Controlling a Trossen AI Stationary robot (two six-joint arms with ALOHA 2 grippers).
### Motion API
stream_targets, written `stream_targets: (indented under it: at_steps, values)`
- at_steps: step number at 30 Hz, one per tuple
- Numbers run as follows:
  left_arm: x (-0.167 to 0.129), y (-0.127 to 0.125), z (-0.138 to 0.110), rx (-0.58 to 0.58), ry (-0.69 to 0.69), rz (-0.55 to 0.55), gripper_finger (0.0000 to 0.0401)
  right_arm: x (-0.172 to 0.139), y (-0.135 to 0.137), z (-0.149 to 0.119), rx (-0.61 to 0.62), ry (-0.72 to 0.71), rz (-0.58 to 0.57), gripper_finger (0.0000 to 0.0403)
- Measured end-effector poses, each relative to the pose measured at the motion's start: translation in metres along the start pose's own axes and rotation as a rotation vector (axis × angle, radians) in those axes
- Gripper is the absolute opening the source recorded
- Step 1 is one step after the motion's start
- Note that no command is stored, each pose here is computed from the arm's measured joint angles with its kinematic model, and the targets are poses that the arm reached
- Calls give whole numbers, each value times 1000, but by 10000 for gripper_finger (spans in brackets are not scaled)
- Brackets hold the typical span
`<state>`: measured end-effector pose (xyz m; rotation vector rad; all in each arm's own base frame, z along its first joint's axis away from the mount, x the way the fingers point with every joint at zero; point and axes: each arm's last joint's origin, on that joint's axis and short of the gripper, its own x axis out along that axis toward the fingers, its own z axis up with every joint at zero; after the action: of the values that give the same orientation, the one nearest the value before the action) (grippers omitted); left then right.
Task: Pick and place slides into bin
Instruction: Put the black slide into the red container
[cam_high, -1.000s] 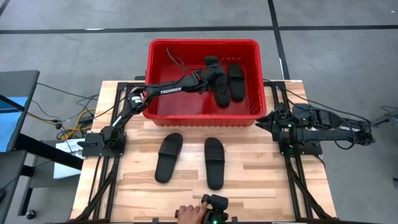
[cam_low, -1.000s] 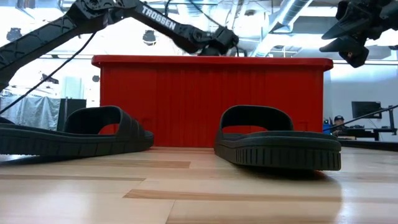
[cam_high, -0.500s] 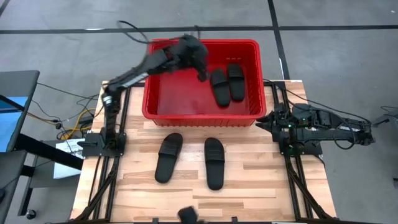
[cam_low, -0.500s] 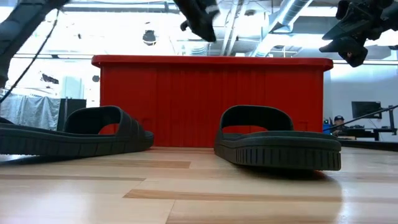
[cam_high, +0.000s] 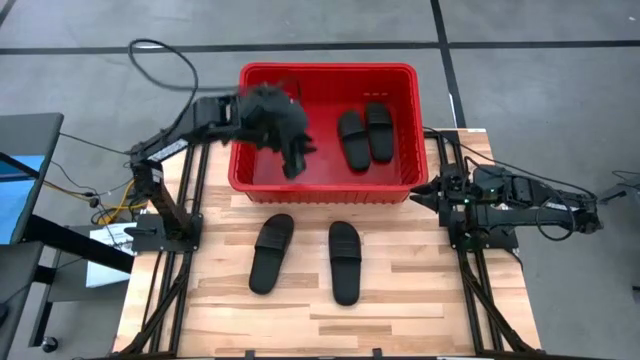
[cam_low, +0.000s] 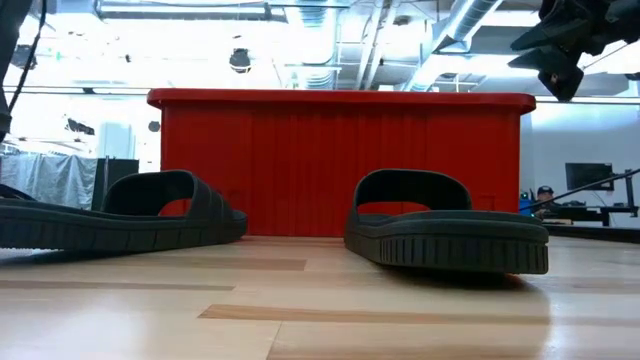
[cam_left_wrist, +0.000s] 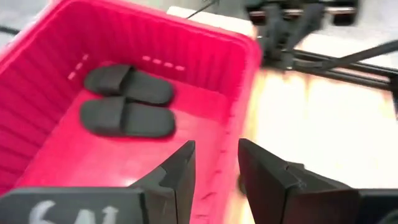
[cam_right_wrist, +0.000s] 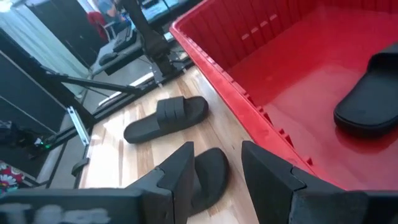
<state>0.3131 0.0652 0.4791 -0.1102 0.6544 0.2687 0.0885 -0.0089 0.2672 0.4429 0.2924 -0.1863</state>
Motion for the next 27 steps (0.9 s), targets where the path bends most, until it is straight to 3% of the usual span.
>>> stream_targets:
  at_steps: [6, 9, 14, 21, 27]
  values:
    - [-12, -57, -8, 59, -43, 126, 112, 0, 0, 0, 0, -3, 4, 127]
    - [-20, -77, -16, 51, -73, 218, 112, 0, 0, 0, 0, -2, 4, 127]
    - [-27, -102, -35, 36, -142, 270, 112, 0, 0, 0, 0, 1, 7, 127]
    - [-25, -112, -75, -38, -274, 208, 112, 0, 1, 0, 28, 9, 28, 127]
    - [-27, -99, -124, -92, -366, 143, 112, 0, 1, 0, 51, 4, 29, 127]
